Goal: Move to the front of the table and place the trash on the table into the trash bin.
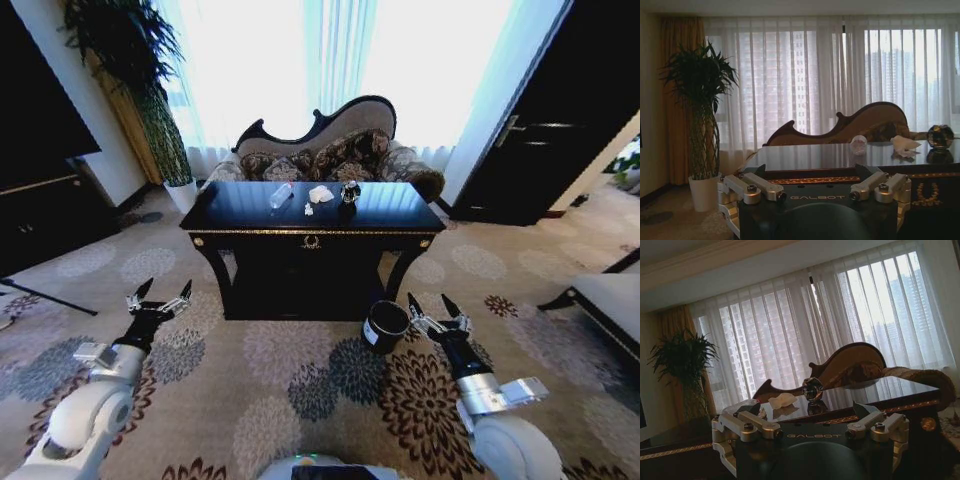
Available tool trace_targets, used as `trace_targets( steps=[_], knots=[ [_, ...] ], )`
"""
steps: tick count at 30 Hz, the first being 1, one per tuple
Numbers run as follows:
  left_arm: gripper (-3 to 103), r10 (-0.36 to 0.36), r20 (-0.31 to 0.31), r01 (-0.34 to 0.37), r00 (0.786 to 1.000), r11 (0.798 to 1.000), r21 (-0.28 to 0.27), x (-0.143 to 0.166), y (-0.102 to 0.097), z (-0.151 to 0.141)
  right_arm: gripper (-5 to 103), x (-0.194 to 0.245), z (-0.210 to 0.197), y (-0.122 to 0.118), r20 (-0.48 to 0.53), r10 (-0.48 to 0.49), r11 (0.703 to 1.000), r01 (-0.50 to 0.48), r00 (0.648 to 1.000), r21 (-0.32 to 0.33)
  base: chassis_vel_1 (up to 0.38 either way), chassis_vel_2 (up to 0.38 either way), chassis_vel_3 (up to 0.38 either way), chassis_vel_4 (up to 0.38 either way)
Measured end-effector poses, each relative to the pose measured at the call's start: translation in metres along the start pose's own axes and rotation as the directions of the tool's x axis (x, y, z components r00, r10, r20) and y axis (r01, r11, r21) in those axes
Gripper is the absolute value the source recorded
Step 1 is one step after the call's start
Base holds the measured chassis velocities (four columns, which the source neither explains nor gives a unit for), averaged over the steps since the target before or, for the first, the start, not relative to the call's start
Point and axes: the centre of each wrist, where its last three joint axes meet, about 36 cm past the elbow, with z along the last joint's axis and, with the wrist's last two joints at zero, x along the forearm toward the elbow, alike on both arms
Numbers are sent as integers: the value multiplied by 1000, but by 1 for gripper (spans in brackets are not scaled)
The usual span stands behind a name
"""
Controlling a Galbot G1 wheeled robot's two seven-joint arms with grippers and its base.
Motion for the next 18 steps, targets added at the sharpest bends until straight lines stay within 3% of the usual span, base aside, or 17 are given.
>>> trace_targets(
  steps=[10, 18],
  knots=[
    [98, -12, 4, 12, 1000, 1000, -3, -5, 9, -2, 100, 1, 1, 2, 4, 7, 1000, -7, 1000, -8, -203, 213, 202, -204],
    [98, 4, -2, -4, 1000, 1000, 2, -5, 3, -3, 100, 2, 2, 1, 2, 9, 1000, -9, 1000, -9, -172, 183, 173, -171]
  ],
)
